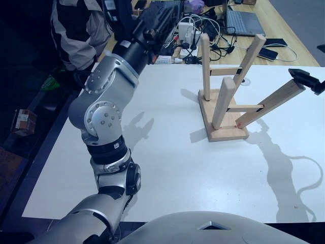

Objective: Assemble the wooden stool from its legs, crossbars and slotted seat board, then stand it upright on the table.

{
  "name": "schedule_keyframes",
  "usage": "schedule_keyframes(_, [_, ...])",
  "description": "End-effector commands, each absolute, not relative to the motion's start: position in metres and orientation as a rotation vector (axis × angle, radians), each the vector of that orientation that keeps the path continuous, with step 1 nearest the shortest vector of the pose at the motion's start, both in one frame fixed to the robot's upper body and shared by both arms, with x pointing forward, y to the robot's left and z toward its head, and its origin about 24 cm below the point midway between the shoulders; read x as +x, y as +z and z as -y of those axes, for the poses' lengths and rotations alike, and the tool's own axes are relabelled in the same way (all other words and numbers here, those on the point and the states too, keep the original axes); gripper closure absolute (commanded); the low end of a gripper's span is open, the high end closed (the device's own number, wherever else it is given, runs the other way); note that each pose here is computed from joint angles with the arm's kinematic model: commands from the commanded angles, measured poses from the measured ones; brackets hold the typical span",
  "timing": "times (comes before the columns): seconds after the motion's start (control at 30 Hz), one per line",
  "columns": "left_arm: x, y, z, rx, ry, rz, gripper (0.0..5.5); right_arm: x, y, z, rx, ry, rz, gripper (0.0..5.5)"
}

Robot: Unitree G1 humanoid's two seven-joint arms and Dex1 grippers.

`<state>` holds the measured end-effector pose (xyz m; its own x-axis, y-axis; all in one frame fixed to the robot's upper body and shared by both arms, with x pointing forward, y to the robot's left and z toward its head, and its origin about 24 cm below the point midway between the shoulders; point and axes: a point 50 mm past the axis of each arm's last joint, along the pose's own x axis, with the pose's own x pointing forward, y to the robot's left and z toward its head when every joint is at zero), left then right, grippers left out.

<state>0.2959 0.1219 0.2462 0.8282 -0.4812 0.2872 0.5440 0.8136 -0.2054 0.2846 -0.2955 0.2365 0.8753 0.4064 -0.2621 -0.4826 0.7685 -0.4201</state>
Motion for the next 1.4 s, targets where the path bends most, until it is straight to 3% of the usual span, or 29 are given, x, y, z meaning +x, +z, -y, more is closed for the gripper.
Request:
schedule_keyframes(0.03, [0.298,0.240,-0.123,-0.306,-0.523,0.213,2.82,0.275,0.246,0.272,-0.280,0.647,-0.120,0.59])
schedule_keyframes(0.17, [0.299,0.234,-0.125,-0.321,-0.497,0.197,2.82,0.261,0.210,0.277,-0.284,0.616,-0.243,0.59])
schedule_keyframes(0.37, [0.301,0.219,-0.123,-0.330,-0.456,0.141,2.82,0.229,0.218,0.195,0.064,0.972,-0.119,0.59])
schedule_keyframes(0.5, [0.300,0.215,-0.119,-0.334,-0.461,0.123,2.82,0.211,0.202,0.185,0.108,1.024,-0.214,0.59])
schedule_keyframes(0.67, [0.299,0.211,-0.116,-0.339,-0.470,0.109,2.82,0.194,0.176,0.194,0.063,1.030,-0.371,0.59])
schedule_keyframes(0.87, [0.301,0.210,-0.114,-0.344,-0.475,0.107,2.82,0.203,0.163,0.210,-0.061,0.924,-0.413,0.59])
schedule_keyframes(1.13, [0.303,0.211,-0.114,-0.348,-0.468,0.105,2.82,0.247,0.158,0.237,-0.283,0.706,-0.382,0.59])
schedule_keyframes(1.4, [0.302,0.202,-0.111,-0.331,-0.470,0.071,2.82,0.293,0.170,0.286,-0.441,0.352,-0.278,0.59])
